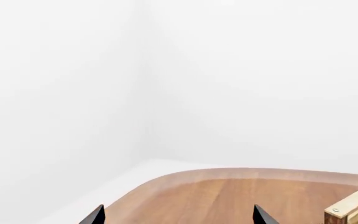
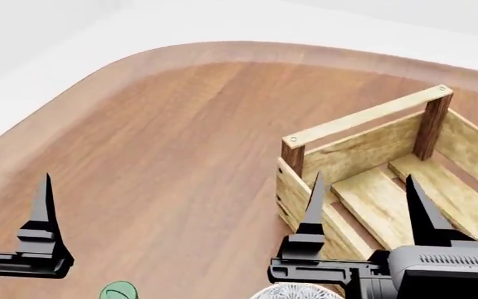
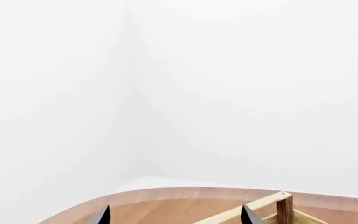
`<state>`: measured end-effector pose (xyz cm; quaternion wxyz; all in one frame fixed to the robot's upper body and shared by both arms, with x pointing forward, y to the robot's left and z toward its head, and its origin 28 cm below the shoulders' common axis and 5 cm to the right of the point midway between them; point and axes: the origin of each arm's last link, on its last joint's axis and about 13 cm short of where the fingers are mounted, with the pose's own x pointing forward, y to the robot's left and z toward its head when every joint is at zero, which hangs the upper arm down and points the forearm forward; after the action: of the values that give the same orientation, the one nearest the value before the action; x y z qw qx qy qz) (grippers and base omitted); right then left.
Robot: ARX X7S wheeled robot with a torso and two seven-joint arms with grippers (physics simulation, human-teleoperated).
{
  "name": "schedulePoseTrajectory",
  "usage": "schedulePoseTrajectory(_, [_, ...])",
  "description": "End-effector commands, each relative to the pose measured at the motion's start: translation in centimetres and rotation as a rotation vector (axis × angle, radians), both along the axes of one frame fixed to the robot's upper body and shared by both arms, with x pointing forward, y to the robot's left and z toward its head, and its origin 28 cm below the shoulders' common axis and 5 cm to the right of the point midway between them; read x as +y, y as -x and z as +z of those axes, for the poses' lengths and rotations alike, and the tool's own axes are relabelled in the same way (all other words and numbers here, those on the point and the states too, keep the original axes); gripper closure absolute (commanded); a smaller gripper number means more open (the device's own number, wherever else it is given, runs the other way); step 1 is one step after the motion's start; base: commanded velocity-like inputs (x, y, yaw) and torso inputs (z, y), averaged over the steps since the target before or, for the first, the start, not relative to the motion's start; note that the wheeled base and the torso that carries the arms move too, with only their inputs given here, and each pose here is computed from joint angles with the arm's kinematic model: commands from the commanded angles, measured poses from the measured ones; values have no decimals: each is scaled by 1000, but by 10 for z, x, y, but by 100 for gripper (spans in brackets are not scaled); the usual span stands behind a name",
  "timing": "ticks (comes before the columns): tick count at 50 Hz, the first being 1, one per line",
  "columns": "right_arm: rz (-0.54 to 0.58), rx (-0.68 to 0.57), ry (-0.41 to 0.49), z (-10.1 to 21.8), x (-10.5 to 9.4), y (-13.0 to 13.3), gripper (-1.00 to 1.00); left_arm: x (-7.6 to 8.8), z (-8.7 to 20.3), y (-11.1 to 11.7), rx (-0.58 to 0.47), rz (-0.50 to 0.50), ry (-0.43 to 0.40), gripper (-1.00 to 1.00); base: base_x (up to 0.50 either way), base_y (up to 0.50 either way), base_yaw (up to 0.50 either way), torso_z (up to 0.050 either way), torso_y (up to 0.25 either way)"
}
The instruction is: Pick up the salad dressing and put it in the tray.
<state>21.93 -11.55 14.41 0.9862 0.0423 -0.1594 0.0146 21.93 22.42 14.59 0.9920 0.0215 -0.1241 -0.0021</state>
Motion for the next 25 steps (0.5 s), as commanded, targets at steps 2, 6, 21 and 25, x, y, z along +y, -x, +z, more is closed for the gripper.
schedulePoseTrajectory(2, [9,1,7,-1,0,0,-100,0,0,0,0,0,-1,-100,0,0,500,0,0])
schedulePoseTrajectory(6, [11,2,8,-1,1,0,-100,0,0,0,-1,-1,-1,-100,0,0,500,0,0])
schedulePoseTrajectory(21, [33,9,37,-3,3,-1,-100,1,1,-1,-2,3,-1,-100,0,0,500,0,0])
schedulePoseTrajectory(25, [64,12,44,-4,4,0,-100,1,1,-1,-1,3,-1,-100,0,0,500,0,0])
